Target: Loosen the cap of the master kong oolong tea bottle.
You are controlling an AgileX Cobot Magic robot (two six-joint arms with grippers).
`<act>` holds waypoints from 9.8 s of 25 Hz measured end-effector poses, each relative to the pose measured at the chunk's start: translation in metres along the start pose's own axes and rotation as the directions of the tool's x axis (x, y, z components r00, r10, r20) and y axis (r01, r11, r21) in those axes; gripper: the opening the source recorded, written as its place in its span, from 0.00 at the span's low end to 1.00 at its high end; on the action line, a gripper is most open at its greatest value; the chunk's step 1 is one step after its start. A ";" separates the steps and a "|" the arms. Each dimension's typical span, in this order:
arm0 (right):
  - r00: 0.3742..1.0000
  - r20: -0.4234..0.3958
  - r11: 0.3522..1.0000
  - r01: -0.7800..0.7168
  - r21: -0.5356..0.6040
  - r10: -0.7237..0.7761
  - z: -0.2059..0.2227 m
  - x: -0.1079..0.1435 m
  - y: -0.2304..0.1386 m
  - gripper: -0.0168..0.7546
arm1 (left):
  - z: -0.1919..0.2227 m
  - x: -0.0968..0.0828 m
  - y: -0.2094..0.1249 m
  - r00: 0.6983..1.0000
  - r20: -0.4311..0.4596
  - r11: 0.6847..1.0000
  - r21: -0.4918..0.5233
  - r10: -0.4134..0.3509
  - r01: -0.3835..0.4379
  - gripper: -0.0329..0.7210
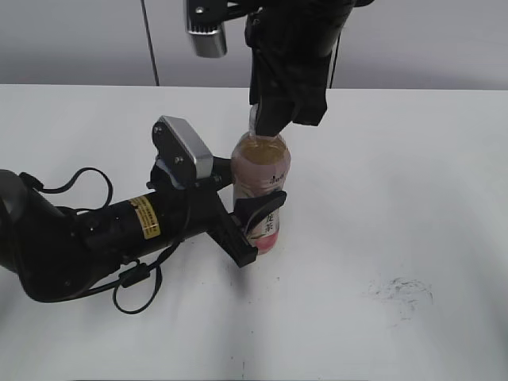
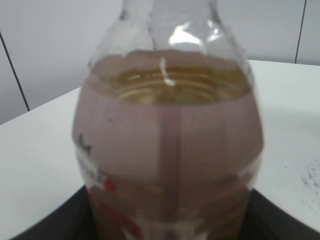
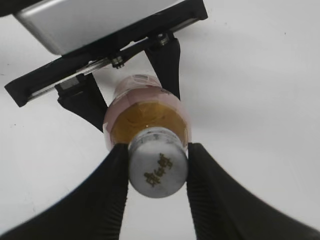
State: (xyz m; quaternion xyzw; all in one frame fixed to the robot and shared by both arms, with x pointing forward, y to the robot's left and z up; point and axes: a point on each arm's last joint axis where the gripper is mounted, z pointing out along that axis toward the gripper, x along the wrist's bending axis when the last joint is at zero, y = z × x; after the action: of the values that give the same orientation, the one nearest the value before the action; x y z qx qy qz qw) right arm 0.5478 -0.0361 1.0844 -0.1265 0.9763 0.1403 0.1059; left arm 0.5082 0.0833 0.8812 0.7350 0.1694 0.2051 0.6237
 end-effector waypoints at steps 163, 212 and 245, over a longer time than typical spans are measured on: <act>0.130 0.188 0.098 -0.980 0.172 0.974 0.082 0.090 -0.170 0.77 | -0.191 0.116 0.081 0.537 -0.792 0.917 -0.069 -0.290 0.393 0.70; 0.171 0.299 0.334 -0.661 -0.672 0.939 -0.105 0.366 -0.169 0.77 | -0.356 -0.114 0.154 0.519 -0.842 0.920 0.079 -0.145 0.384 0.54; -0.049 0.350 0.226 -0.680 -0.697 0.935 -0.104 0.366 -0.166 0.76 | -0.353 -0.116 0.154 0.538 -0.824 0.917 0.063 -0.175 0.394 0.54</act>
State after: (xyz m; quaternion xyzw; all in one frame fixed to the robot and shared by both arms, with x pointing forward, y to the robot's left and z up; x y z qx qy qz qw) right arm 0.2296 -0.3013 1.0525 0.5423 0.6667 0.3634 0.3598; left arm 0.2266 0.2988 1.0718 0.5937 0.5740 0.3876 0.4096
